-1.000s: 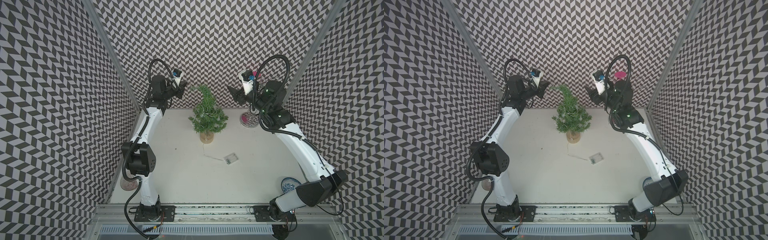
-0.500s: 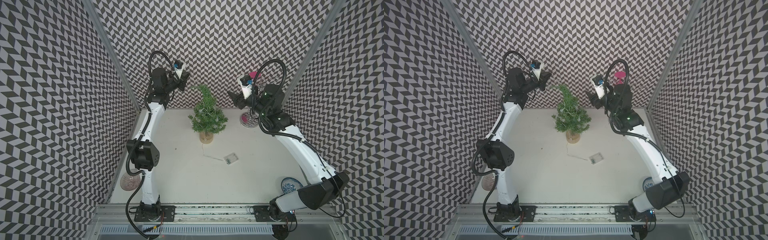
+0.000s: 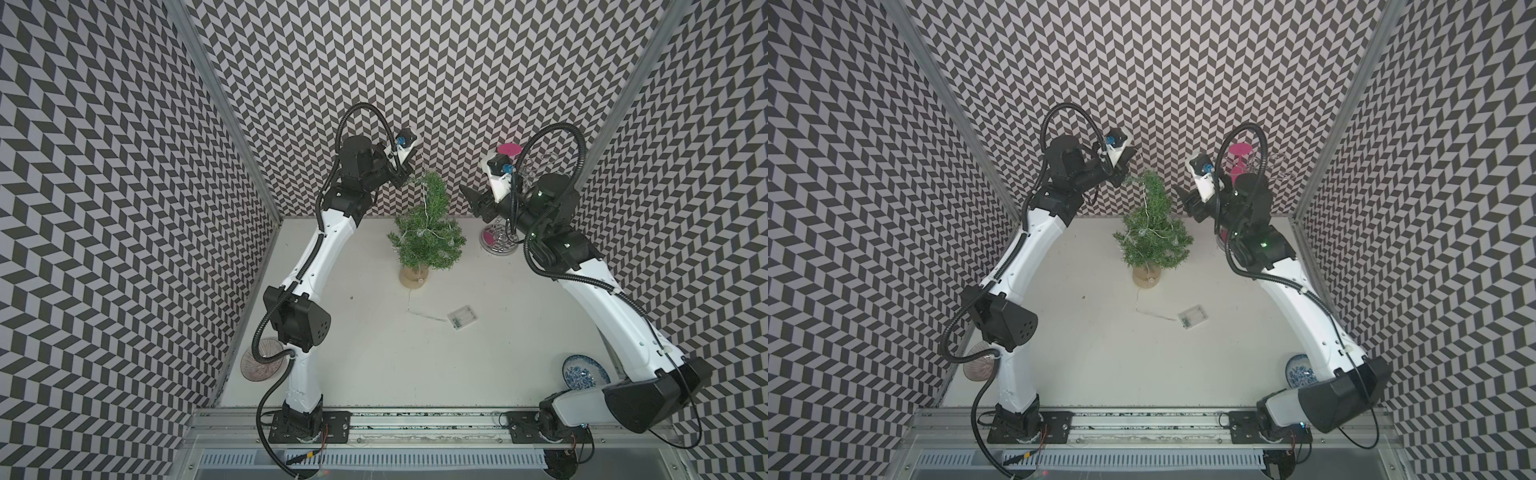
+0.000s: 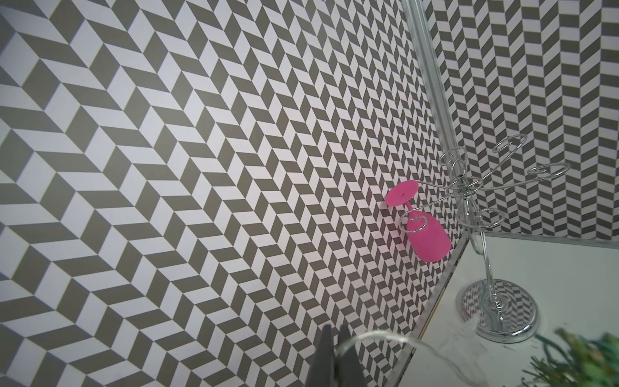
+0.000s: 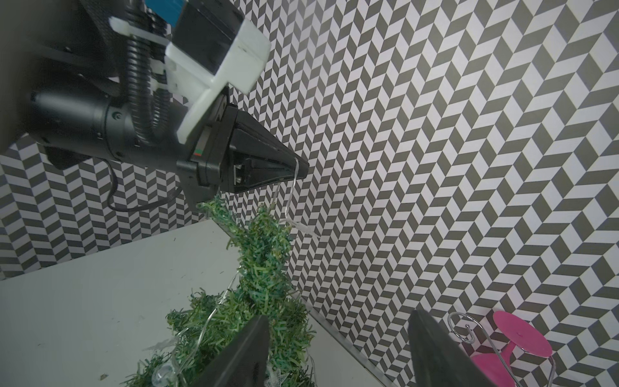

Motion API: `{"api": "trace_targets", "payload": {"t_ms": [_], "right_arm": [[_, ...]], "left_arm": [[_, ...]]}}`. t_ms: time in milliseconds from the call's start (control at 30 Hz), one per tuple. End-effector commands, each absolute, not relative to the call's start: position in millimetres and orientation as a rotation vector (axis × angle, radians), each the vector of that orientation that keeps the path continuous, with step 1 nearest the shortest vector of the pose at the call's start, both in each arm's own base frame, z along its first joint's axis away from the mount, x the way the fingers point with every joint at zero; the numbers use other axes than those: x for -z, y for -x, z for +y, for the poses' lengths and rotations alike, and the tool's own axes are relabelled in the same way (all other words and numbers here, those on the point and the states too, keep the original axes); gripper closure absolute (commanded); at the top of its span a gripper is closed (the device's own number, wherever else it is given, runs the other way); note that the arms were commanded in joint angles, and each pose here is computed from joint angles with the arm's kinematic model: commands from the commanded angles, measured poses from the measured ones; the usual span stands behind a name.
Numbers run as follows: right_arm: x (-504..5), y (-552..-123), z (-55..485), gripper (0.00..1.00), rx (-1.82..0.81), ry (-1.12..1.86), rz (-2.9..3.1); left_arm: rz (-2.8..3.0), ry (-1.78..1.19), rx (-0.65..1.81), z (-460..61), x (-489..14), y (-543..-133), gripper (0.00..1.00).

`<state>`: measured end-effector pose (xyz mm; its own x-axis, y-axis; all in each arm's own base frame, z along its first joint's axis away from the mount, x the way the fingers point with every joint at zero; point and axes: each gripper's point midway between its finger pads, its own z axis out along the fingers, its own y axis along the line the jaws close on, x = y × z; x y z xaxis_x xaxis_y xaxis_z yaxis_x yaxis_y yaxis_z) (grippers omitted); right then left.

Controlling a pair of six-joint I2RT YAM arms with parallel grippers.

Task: Wrap string light around the christmas tree
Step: Wrap the light string around the Christmas tree.

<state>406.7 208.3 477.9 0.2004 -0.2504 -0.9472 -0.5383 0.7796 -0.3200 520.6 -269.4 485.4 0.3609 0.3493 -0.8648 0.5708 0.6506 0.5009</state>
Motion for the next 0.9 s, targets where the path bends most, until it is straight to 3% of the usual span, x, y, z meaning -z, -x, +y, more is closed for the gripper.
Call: {"api": "trace_targets", "payload": {"t_ms": [0, 267, 567, 867], "right_arm": [[-489.7, -404.1, 216.9, 0.32, -0.296, 0.687, 1.341], [-514.3, -401.6, 261.6, 0.34, -0.662, 0.751, 1.281], [-530.3, -417.3, 301.7, 0.50, -1.067, 0.789, 1.228], [-521.7, -461.0, 314.2, 0.54, -1.070, 0.761, 1.258]], "left_arm": [[1.231, -0.887, 0.019, -242.4, -507.2, -517.8, 1.00], [1.157, -0.982, -0.019, -235.4, -500.9, -514.6, 1.00], [0.969, -1.096, -0.050, -242.1, -503.7, -497.9, 1.00], [0.826, -1.140, -0.134, -244.9, -504.6, -491.6, 1.00]]}}
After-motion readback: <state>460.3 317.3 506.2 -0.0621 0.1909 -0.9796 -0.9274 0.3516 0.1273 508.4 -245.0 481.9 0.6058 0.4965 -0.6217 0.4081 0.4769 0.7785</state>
